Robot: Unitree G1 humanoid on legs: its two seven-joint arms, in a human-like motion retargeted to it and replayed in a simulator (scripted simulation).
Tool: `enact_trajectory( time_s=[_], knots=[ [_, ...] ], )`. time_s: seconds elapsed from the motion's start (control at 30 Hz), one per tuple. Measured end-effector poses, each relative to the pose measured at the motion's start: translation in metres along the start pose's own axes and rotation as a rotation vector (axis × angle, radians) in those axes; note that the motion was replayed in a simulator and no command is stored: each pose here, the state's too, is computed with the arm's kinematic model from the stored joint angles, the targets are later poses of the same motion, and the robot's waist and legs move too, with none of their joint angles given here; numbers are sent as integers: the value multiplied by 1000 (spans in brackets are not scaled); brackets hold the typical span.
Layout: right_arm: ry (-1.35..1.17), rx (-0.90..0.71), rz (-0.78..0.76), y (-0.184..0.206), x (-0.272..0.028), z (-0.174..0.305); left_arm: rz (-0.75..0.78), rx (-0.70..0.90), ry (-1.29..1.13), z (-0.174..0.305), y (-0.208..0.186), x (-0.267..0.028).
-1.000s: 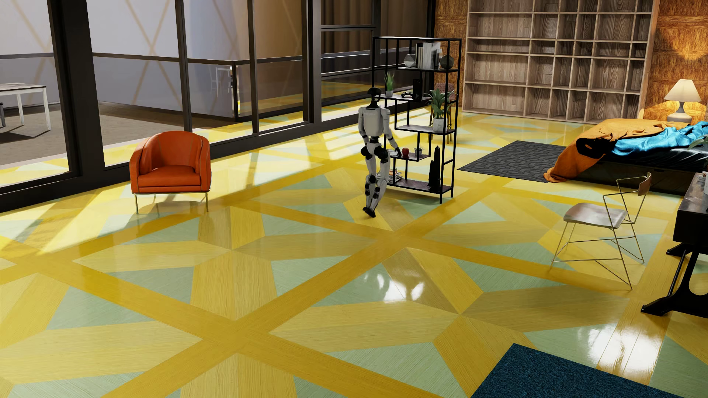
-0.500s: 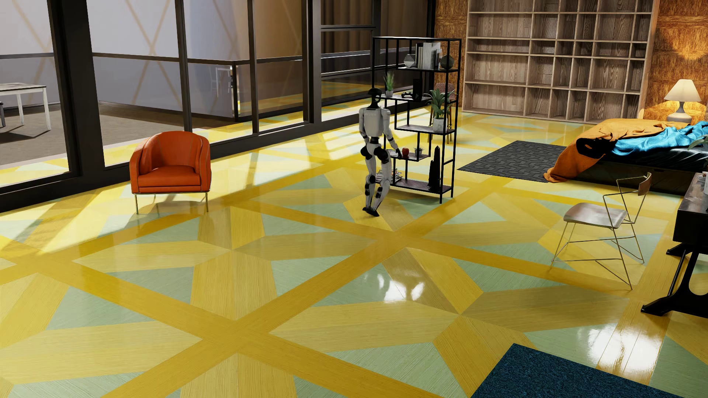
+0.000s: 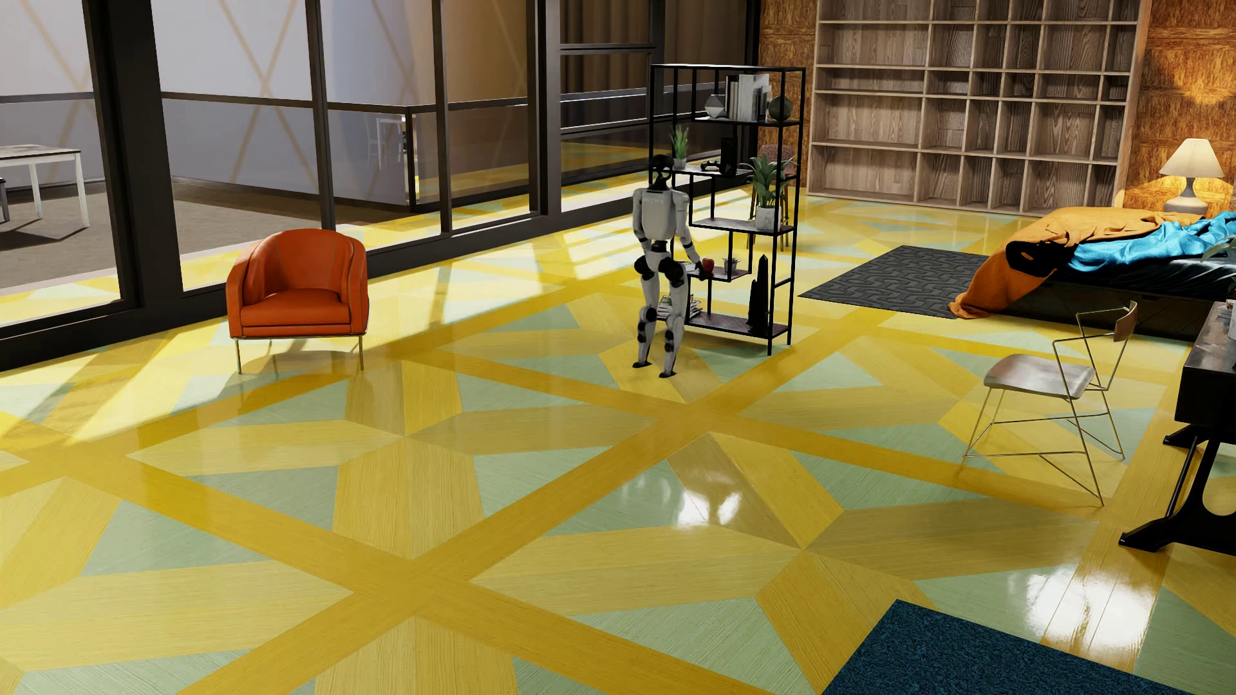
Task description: Go to the wood shelves
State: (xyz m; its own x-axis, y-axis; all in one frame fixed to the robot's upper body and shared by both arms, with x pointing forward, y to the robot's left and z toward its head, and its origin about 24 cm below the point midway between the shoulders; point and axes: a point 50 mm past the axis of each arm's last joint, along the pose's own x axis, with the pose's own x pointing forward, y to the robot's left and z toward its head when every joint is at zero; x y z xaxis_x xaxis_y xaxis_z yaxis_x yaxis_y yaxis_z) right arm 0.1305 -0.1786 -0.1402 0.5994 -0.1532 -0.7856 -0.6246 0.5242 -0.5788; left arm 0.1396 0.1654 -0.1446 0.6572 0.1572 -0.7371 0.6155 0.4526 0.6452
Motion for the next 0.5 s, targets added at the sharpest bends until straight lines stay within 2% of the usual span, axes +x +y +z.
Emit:
enact_trajectory(
  time_s=[0.1,0.23,0.5],
  knots=[
    [-18,9,-19,-4,2,5,66,43,83,-10,-10,-7],
    [-11,60,-44,-4,2,4,44,85,89,-6,-15,-7],
    [49,-3,13,3,2,-8,178,-15,-110,34,24,2]
  ],
)
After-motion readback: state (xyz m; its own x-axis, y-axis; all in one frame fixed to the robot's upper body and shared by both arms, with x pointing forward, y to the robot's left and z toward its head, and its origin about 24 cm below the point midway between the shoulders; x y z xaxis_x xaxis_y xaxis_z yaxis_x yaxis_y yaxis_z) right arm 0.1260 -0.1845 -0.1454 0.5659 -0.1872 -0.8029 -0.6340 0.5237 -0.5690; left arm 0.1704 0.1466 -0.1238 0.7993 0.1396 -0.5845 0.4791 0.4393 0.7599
